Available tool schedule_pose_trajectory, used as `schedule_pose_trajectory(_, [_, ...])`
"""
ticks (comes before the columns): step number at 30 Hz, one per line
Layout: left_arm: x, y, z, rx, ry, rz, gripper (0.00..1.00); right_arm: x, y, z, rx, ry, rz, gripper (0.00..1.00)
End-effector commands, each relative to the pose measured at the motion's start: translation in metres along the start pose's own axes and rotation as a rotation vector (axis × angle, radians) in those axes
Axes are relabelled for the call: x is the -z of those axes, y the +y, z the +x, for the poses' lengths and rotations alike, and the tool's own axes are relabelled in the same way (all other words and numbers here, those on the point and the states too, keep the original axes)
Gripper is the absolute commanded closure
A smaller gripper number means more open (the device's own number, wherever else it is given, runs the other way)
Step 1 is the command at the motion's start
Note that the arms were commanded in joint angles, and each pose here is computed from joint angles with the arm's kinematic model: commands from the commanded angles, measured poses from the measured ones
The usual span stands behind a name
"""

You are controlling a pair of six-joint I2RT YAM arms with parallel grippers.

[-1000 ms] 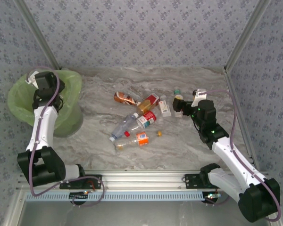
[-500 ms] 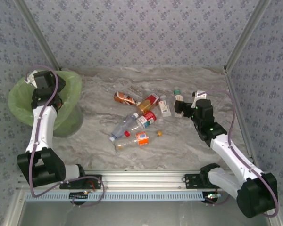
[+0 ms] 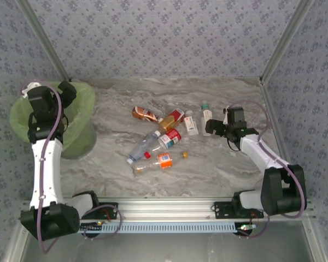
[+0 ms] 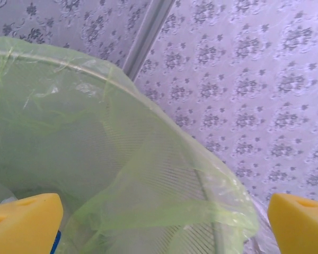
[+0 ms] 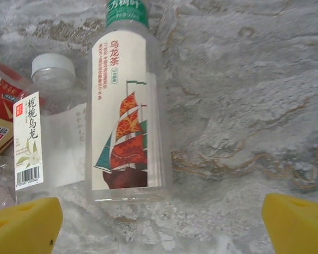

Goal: Put the plastic bottles in the bin

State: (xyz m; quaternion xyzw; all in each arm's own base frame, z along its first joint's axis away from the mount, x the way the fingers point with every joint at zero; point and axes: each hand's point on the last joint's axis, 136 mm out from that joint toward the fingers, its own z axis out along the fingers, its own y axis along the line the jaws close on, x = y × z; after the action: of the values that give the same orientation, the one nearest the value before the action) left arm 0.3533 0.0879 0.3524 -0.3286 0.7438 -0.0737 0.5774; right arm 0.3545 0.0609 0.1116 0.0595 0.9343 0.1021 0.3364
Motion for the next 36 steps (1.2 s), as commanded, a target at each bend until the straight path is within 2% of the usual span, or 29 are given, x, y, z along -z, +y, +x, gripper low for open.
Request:
schedule_pose_trajectory(1, [0.016,-0.011,0.004,0.003,0.035,0.073,0.01,-0.005,0.016,0.005,0.05,0.094,-0.049,0.01])
schedule_pose_trajectory(4, [0.028,-0.025,0.014,0.038,0.08,0.169,0.01,-0.015,0.017,0.009,0.073,0.146,0.002,0.03])
schedule_pose_trajectory(6, [0.04,-0.045,0.02,0.075,0.12,0.287,0.01,-0.023,0.014,0.01,0.067,0.178,0.035,0.06])
schedule_pose_trajectory(10, [0.061,-0.07,0.027,0.128,0.175,0.451,0.01,-0.037,0.019,0.015,0.072,0.247,0.018,0.09])
schedule_pose_trajectory(15, [0.069,-0.076,0.038,0.127,0.237,0.497,0.01,-0.052,0.016,0.014,0.036,0.269,0.045,0.19])
schedule_pose_trajectory(21, [0.068,-0.088,0.049,0.124,0.299,0.546,0.01,-0.067,0.006,0.015,0.043,0.29,0.111,0.26])
schedule_pose_trajectory(25, [0.072,-0.111,0.062,0.044,0.332,0.622,0.01,-0.073,-0.002,0.018,0.058,0.302,0.165,0.26])
schedule_pose_trajectory(29, [0.073,-0.129,0.075,-0.057,0.333,0.613,0.01,-0.077,-0.005,0.022,0.073,0.317,0.181,0.26])
schedule_pose_trajectory(36, [0.077,-0.159,0.089,-0.098,0.349,0.712,0.01,-0.086,-0.004,0.029,0.092,0.355,0.157,0.2])
